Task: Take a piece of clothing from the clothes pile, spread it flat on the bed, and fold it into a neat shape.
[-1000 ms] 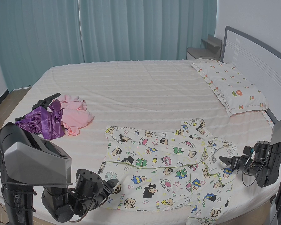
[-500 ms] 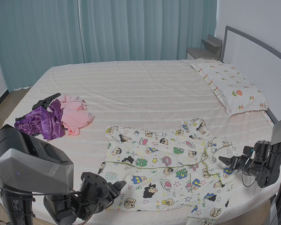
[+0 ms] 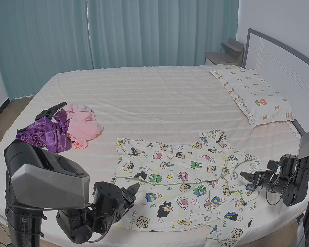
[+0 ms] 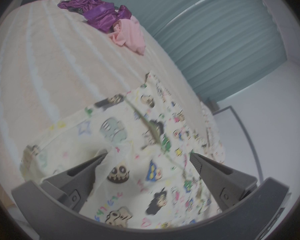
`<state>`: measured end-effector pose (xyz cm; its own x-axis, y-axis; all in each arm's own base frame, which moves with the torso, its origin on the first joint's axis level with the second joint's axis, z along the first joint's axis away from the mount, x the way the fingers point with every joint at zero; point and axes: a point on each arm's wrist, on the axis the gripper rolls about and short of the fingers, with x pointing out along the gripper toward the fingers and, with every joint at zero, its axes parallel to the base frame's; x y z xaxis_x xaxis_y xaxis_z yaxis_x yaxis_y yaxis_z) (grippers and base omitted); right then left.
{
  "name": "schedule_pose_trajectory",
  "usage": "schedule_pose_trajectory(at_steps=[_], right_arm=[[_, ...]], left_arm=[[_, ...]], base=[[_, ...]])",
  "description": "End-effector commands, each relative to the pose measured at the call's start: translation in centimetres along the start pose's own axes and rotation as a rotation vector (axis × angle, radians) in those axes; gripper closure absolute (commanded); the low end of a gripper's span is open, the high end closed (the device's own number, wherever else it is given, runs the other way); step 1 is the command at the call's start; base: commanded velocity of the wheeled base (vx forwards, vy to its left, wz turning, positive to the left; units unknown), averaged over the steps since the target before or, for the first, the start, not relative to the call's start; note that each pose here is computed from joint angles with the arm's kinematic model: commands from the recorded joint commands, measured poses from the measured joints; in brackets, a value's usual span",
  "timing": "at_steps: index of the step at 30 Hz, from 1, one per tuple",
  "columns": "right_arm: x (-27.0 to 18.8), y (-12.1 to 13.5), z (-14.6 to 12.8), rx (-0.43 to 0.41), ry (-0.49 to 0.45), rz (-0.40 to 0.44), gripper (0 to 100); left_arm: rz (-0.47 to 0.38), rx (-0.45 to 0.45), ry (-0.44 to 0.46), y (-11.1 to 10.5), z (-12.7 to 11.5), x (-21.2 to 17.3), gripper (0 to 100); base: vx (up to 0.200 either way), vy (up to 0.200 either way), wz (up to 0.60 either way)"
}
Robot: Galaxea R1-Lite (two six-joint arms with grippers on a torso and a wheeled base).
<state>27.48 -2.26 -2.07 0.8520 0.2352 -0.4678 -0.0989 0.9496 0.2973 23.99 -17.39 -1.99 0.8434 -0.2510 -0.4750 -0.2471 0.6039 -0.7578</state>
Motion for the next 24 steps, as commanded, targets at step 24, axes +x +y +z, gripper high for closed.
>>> schedule_pose_trajectory(at_steps=[24], right_arm=[[-0.1, 0.0, 0.1, -0.003, -0.015, -0.002, 0]], left_arm=[[-0.101, 0.069, -0.011, 2.7, 9.0, -0.8, 0]], base=[[0.0, 0.0, 0.0]])
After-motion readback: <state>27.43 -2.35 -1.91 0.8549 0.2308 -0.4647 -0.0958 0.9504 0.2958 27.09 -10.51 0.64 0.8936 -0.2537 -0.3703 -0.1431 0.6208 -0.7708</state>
